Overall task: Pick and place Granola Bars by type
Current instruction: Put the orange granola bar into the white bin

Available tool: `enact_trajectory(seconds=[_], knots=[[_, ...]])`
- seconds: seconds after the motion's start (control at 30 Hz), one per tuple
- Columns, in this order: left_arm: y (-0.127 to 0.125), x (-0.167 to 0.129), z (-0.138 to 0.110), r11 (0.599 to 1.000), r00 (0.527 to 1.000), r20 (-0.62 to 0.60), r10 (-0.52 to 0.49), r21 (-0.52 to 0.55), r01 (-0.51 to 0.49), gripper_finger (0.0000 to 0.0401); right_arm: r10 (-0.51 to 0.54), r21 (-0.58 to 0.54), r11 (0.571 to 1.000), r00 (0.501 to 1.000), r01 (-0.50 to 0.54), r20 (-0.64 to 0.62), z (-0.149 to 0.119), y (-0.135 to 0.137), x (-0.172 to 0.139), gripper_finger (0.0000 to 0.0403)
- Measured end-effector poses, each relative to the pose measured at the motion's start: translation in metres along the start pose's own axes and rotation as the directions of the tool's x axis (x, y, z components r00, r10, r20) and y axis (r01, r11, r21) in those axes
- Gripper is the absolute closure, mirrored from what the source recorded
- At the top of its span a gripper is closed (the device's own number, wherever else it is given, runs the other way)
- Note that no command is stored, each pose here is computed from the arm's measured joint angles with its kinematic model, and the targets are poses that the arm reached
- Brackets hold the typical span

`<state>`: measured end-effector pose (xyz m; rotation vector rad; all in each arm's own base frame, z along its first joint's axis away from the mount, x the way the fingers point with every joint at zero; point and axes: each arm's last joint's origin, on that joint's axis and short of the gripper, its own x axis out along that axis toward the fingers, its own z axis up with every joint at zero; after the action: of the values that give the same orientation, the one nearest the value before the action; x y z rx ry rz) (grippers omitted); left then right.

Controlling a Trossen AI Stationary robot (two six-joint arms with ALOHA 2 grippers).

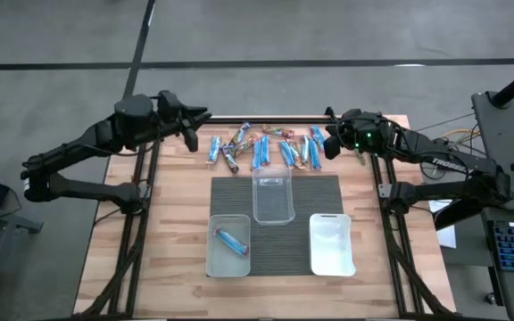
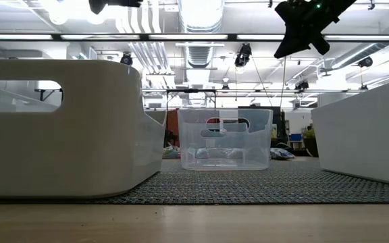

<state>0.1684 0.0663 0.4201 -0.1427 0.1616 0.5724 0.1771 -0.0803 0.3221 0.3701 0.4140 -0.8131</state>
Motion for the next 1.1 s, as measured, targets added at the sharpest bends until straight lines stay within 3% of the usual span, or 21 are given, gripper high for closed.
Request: enact_trajectory(seconds=[0.13,0.33,0.5,0.67,0.87,1.1], knots=[[0.003,0.002,0.001,0.998,0.995,-0.077,0.065,0.0,-0.065,0.0242,0.0,0.0,1.0,1.0,0.0,0.0,0.0,0.0,0.0,0.0394],[0.006,0.01,0.005,0.96,0.954,-0.122,0.272,0.102,-0.261,0.0186,0.0,0.005,1.0,1.0,0.0,0.0,0.0,0.0,0.0,0.0394],[0.007,0.02,0.009,0.952,0.931,-0.2,0.306,0.09,-0.294,0.0177,0.0,0.007,1.0,1.0,0.0,0.0,0.0,0.0,0.0,0.0394],[0.009,0.034,0.004,0.936,0.875,-0.333,0.35,0.1,-0.337,0.0176,0.0,0.007,1.0,1.0,0.0,0.0,0.0,0.0,0.0,0.0394],[0.008,0.061,-0.013,0.922,0.803,-0.455,0.384,0.153,-0.355,0.0176,-0.001,0.007,1.0,1.0,0.001,-0.001,0.0,0.0,0.0,0.0394],[0.006,0.089,-0.038,0.91,0.741,-0.543,0.396,0.122,-0.397,0.0176,-0.003,0.002,1.0,1.0,0.003,-0.007,-0.001,0.0,0.0,0.0394]])
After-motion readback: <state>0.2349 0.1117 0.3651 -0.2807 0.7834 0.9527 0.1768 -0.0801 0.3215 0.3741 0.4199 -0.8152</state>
